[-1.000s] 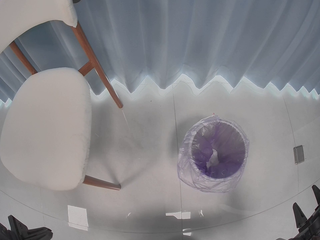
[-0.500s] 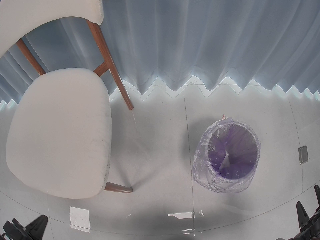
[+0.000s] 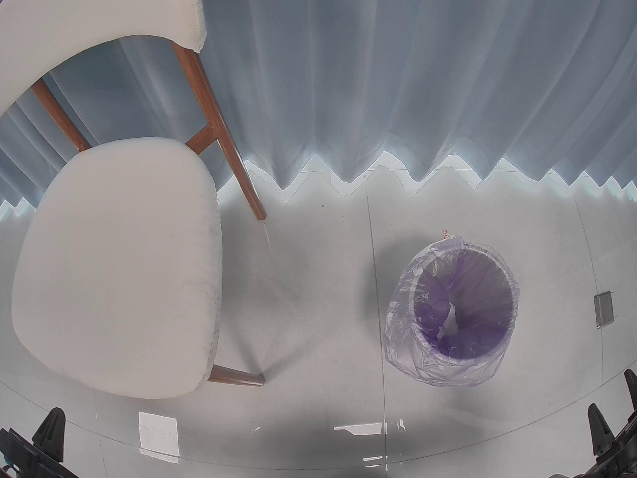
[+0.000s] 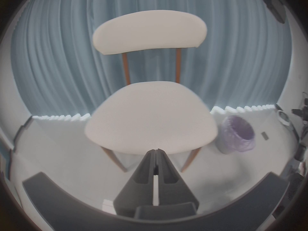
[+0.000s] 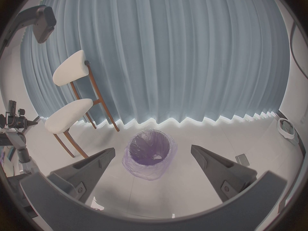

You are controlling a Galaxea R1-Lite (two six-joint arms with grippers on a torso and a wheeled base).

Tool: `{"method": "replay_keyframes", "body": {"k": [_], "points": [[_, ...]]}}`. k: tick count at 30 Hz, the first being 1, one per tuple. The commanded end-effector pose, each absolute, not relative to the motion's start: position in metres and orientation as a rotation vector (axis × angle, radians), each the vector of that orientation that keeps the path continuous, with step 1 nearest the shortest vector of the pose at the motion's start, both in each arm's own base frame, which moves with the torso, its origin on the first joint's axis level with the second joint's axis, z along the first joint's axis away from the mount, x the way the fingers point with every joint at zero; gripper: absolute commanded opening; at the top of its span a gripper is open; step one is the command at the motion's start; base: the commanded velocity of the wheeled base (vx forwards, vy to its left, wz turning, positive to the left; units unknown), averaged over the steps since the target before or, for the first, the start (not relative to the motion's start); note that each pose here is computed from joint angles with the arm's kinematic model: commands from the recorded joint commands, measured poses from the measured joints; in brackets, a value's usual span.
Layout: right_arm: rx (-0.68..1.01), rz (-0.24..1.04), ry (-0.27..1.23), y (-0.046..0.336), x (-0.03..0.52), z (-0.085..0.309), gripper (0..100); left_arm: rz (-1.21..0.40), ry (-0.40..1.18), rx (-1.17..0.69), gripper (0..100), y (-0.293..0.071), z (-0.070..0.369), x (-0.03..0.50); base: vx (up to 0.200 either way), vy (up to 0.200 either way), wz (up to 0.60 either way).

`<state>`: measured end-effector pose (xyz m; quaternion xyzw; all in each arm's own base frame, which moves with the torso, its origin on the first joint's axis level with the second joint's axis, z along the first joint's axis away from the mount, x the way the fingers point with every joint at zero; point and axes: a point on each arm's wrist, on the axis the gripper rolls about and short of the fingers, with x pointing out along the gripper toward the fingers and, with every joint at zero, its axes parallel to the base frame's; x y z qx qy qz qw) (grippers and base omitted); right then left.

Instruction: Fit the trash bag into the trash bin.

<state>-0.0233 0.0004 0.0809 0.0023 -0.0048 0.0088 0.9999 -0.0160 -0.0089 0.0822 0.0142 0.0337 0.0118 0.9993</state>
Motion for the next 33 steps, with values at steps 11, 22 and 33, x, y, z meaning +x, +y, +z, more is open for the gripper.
{"method": "replay_keyframes", "body": {"k": [11, 22, 33], "points": [[0.037, 0.000, -0.005, -0.0001, -0.0229, 0.0762, 100, 0.235, 0.086, -0.021, 0, -0.0039, 0.0777, -0.0152, 0.000, 0.000, 0.00], [0.038, -0.001, -0.005, -0.0001, -0.0229, 0.0762, 100, 0.109, 0.134, 0.045, 0, -0.0062, 0.0732, -0.0154, 0.000, 0.000, 0.00], [0.038, -0.011, -0.005, -0.0003, -0.0229, 0.0762, 100, 0.137, 0.140, 0.011, 0, -0.0055, 0.0724, -0.0156, 0.000, 0.000, 0.00]]}}
